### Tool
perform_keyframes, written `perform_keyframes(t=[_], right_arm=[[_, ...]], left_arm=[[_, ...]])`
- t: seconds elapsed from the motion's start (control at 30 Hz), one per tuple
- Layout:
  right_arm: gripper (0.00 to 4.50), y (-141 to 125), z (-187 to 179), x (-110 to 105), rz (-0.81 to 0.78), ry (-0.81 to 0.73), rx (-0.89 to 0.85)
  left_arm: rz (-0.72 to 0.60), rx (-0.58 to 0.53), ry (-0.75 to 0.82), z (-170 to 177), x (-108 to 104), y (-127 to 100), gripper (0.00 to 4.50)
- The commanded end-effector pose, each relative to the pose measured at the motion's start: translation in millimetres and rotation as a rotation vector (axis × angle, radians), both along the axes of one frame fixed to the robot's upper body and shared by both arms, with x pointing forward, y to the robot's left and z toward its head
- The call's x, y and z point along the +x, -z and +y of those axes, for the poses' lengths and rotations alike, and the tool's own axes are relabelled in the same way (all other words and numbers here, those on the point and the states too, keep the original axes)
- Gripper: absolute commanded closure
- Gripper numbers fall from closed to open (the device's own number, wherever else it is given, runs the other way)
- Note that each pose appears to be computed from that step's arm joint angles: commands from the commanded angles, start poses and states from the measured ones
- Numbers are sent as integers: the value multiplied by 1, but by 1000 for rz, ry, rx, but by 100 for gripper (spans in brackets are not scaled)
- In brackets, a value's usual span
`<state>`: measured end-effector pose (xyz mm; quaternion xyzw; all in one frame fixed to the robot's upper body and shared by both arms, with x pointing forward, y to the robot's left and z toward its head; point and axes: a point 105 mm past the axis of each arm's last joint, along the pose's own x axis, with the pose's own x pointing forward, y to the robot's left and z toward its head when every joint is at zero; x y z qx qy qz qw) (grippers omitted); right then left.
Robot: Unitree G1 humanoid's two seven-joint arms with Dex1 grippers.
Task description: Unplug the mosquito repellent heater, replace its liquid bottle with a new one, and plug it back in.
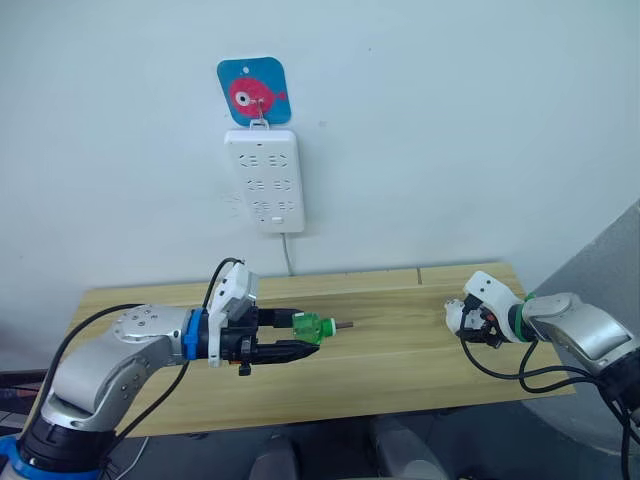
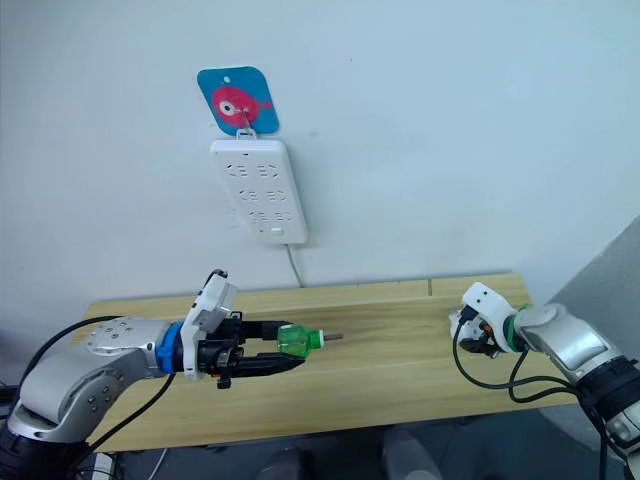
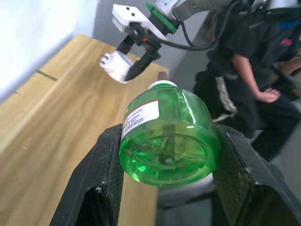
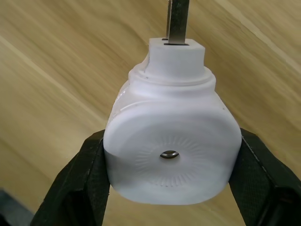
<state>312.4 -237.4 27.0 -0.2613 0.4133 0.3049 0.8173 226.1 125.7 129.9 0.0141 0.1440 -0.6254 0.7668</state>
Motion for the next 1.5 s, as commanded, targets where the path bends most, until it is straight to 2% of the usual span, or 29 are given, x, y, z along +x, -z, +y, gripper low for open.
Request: perform_keyframes(t=[0.03, 0.2, 0.33, 0.37, 0.5, 0.6, 0.7, 0.9, 1.03, 1.17, 1.33, 1.5], right_arm=[[150, -1, -2, 9, 5, -28, -8], [150, 7, -10, 10, 55, -1, -16], [11, 7, -13, 11, 67, 25, -1], [0, 5, -13, 11, 67, 35, 12], [0, -13, -16, 10, 20, 55, 54], [0, -44, -14, 2, -63, 63, 138], [0, -74, 3, -15, -129, 38, 272], [0, -120, 84, -72, -146, -107, 780], [0, -135, 135, -89, -59, -130, 1083], [0, -142, 163, -81, -28, -95, 1202], [0, -160, 175, -64, -29, -36, 1359], [0, -171, 181, -54, -15, -28, 1434]], left_arm=[[-74, 7, 24, -6, -4, 0, 228], [-108, -14, -5, -9, -1, 5, 228], [-127, -20, -10, -11, 1, 11, 228], [-128, -24, -13, -11, 1, 12, 228], [-125, -58, -41, -12, 5, 15, 228], [-141, -109, -114, -13, 17, 12, 228], [-165, -172, -183, -16, 28, 7, 228], [-52, -321, -211, -31, 25, -6, 228], [82, -423, -208, -39, 27, -20, 228], [151, -473, -189, -47, 30, -31, 228], [189, -485, -183, -50, 28, -35, 228], [208, -513, -201, -51, 28, -40, 228]])
